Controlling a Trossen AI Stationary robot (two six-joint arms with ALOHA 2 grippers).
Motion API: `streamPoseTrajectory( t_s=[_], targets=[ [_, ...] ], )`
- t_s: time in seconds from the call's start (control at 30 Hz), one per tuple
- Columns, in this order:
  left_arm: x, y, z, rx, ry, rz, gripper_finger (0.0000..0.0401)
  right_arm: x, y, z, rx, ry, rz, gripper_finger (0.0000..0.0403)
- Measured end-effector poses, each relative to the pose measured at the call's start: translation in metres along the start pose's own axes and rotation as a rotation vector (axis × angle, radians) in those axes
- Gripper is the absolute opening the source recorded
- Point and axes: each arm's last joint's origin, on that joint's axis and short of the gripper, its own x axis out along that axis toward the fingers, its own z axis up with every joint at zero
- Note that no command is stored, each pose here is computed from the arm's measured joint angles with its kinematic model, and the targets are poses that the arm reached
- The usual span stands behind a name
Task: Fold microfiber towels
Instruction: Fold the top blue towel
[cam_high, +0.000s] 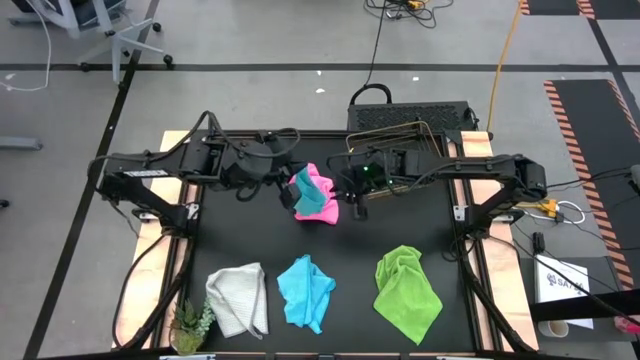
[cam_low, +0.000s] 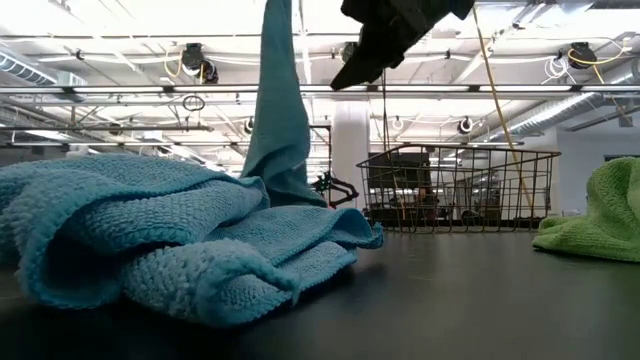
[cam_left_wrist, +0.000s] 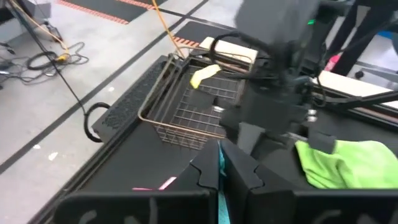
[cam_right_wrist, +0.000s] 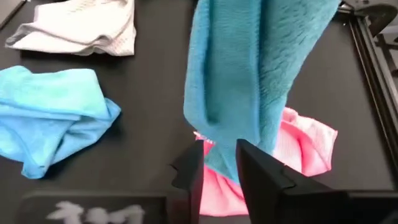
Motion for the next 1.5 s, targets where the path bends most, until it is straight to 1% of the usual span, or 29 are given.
streamPoseTrajectory(
  t_s=[0.1, 0.23, 0.37, 0.5, 0.7, 0.8, 0.93, 1.03, 1.1, 1.2, 1.27, 1.37, 1.5],
  targets=[
    [-0.001, -0.004, -0.001, -0.001, 0.003, -0.017, 0.0004, 0.009, -0.003, -0.001, -0.031, -0.001, -0.002, 0.011],
    [-0.003, -0.007, -0.002, -0.021, 0.003, -0.03, 0.0009, 0.026, -0.005, -0.006, -0.047, 0.015, 0.008, 0.012],
    [-0.003, -0.008, -0.002, -0.033, 0.002, -0.034, 0.0004, 0.039, -0.004, -0.012, -0.029, 0.032, 0.088, 0.012],
    [-0.003, -0.008, -0.002, -0.042, 0.002, -0.034, 0.0009, 0.05, -0.001, -0.016, -0.033, 0.056, 0.107, 0.012],
    [-0.003, -0.008, -0.002, -0.042, 0.001, -0.033, 0.0005, 0.05, 0.005, -0.012, -0.05, 0.026, 0.113, 0.0117],
    [-0.003, -0.008, -0.002, -0.042, -0.001, -0.026, 0.0009, 0.049, 0.008, -0.007, -0.02, -0.004, 0.12, 0.009],
    [-0.003, -0.008, -0.002, -0.038, -0.001, -0.026, 0.0004, 0.049, 0.012, -0.006, 0.045, -0.027, 0.214, 0.0016],
    [-0.003, -0.008, -0.002, -0.037, -0.001, -0.025, 0.0008, 0.049, 0.014, -0.005, 0.081, -0.027, 0.236, 0.0006],
    [-0.003, -0.008, -0.003, -0.028, 0.004, -0.024, 0.0009, 0.043, 0.015, -0.004, 0.078, -0.02, 0.235, 0.0002],
    [-0.004, -0.006, -0.007, -0.001, 0.046, -0.006, 0.0004, 0.024, 0.015, 0.001, 0.037, -0.031, 0.176, 0.0001],
    [-0.005, -0.003, -0.011, 0.005, 0.077, 0.027, 0.0005, 0.002, 0.01, 0.005, 0.015, -0.048, 0.103, 0.0001],
    [-0.006, 0.001, -0.014, 0.007, 0.098, 0.085, 0.0009, -0.036, 0.002, 0.013, -0.013, -0.12, 0.008, 0.0001],
    [-0.006, 0.0, -0.013, 0.013, 0.087, 0.087, 0.0004, -0.083, -0.01, 0.018, -0.01, -0.234, -0.078, 0.0001]
  ],
)
